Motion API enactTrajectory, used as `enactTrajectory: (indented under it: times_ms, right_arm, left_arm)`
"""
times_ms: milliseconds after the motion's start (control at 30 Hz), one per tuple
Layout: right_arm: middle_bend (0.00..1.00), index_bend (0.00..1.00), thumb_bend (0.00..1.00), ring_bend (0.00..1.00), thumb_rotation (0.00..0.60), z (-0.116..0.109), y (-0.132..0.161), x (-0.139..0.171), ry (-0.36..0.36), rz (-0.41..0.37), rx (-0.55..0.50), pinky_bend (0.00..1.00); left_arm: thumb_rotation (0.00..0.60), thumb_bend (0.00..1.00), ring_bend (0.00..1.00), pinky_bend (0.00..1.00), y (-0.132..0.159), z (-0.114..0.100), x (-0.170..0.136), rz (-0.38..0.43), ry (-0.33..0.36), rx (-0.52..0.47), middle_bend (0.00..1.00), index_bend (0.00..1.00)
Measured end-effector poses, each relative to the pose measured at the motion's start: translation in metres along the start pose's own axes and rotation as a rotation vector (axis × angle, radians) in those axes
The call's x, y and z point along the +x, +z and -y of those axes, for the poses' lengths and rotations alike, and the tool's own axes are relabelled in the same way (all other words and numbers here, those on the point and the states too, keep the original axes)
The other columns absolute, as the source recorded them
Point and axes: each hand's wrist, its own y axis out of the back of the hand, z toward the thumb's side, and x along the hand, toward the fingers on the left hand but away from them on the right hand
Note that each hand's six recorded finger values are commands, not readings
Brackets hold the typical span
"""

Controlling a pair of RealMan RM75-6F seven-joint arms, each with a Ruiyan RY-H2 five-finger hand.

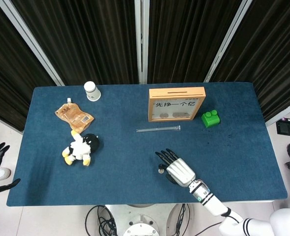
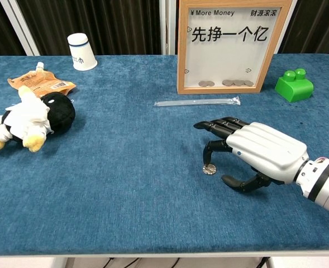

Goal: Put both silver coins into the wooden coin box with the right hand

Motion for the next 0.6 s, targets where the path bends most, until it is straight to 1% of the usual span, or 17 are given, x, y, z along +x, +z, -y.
enactTrajectory:
  times_ms: [600]
  right_arm:
    - [0.02, 0.44, 0.33, 0.0, 0.6, 0.0025, 0.0001, -0.0007, 0.008, 0.007, 0.008, 0.0]
  left_arm:
    - [0.6, 0.09, 0.0, 0.0, -0.0027, 0.0022, 0.0007, -0.001, -0.007, -0.004, 0.01, 0.06]
